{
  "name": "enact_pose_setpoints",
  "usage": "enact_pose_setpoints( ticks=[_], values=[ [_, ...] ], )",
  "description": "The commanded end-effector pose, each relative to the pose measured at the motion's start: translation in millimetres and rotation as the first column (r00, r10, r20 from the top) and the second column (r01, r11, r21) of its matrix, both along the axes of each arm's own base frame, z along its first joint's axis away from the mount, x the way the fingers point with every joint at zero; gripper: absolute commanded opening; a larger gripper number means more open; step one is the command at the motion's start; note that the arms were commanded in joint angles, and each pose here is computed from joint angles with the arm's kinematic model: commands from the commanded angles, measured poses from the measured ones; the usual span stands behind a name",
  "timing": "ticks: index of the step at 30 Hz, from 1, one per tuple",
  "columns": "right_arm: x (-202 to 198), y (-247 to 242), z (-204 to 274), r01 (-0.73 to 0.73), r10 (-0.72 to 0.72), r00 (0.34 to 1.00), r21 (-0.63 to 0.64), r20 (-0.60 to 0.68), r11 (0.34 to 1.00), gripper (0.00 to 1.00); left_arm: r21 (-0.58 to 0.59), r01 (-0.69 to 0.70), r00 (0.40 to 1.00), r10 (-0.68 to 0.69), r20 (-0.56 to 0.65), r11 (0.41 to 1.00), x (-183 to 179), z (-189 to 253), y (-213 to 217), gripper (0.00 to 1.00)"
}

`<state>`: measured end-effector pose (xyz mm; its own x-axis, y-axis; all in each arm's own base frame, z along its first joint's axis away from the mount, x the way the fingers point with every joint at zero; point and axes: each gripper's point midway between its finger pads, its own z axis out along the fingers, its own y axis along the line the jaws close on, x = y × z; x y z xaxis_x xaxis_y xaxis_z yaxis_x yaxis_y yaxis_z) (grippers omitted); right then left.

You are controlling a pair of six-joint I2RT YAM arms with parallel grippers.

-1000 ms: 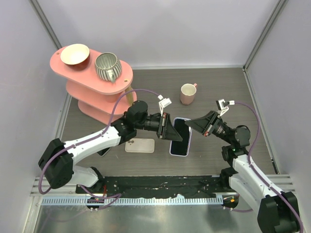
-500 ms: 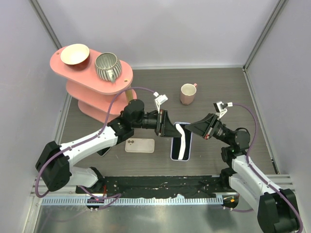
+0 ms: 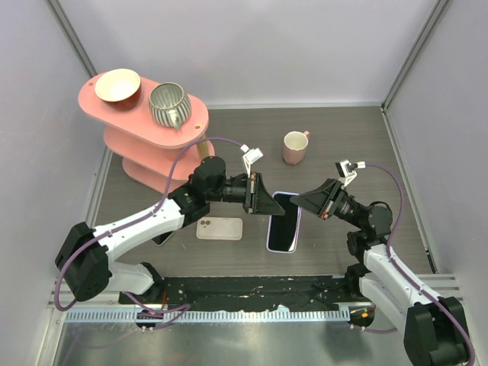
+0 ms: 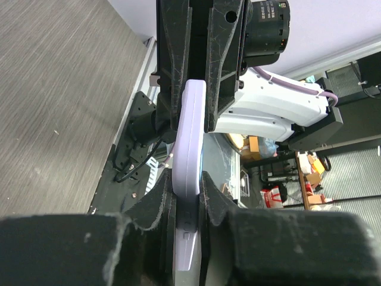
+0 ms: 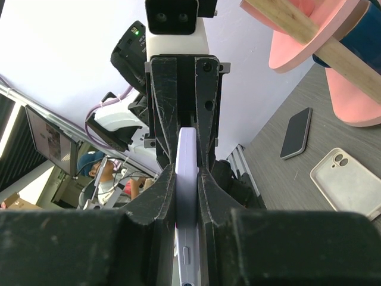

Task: Put the phone into the phone case

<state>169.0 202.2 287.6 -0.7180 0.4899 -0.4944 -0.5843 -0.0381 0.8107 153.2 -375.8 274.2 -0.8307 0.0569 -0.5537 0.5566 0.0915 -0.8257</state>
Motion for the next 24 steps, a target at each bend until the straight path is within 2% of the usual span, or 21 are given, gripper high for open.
enact_pose_setpoints(
  ticks=[1,4,8,9,12,13,16,17,18,19,22,24],
  values=[
    [-20.9,0.8,17.8,-0.061,0.059,0.994,0.020,0.090,0.998,0.01,0.004,-0.099,0.991,0.098,0.096,0.995,21.2,14.2,7.2,0.23],
    [-20.9,0.3,18.5,-0.058,0.056,0.994,0.022,0.092,0.998,0.01,0.008,-0.097,0.990,0.096,0.099,0.995,22.8,18.1,5.5,0.40],
    [-20.1,0.7,17.8,-0.058,0.056,0.995,0.021,0.088,0.998,0.01,0.005,-0.084,0.993,0.083,0.082,0.996,23.8,17.9,0.6,0.40],
    [-19.3,0.8,16.4,-0.055,0.053,0.995,0.017,0.090,0.998,0.01,0.002,-0.084,0.993,0.083,0.083,0.996,24.5,18.6,-0.2,0.38],
    [-13.5,1.7,9.7,-0.041,0.041,0.997,0.003,0.071,0.999,0.01,0.019,-0.090,0.994,0.089,0.066,0.996,27.3,11.9,-2.3,0.18],
    [-10.8,1.6,8.1,-0.034,0.034,0.998,0.002,0.057,0.999,0.01,0.029,-0.094,0.994,0.093,0.059,0.995,27.5,8.4,-2.3,0.08],
    [-8.3,1.3,11.0,-0.025,0.024,0.999,0.013,0.049,1.000,0.01,0.076,-0.115,0.992,0.111,0.055,0.990,30.2,-3.5,1.0,0.03],
    [-7.2,0.9,15.3,-0.018,0.017,0.998,0.018,0.058,1.000,0.01,0.078,-0.115,0.992,0.111,0.053,0.990,28.6,-4.9,2.1,0.08],
    [-5.6,0.4,17.4,-0.010,0.009,0.998,0.020,0.060,1.000,0.01,0.077,-0.121,0.992,0.117,0.047,0.990,28.7,-5.5,2.5,0.18],
    [-2.5,0.6,16.5,0.000,-0.001,0.999,0.015,0.053,1.000,0.01,0.081,-0.120,0.993,0.118,0.029,0.989,27.2,-11.3,4.0,0.40],
    [9.9,-0.4,19.4,0.044,-0.045,0.998,0.021,0.035,0.999,0.01,0.036,-0.113,0.994,0.113,-0.004,0.993,21.3,-15.0,4.5,0.54],
    [16.9,-0.7,20.9,0.061,-0.061,0.998,0.030,0.024,0.998,0.01,0.014,-0.117,0.993,0.117,-0.006,0.993,20.4,-15.8,3.9,0.56]
  ],
)
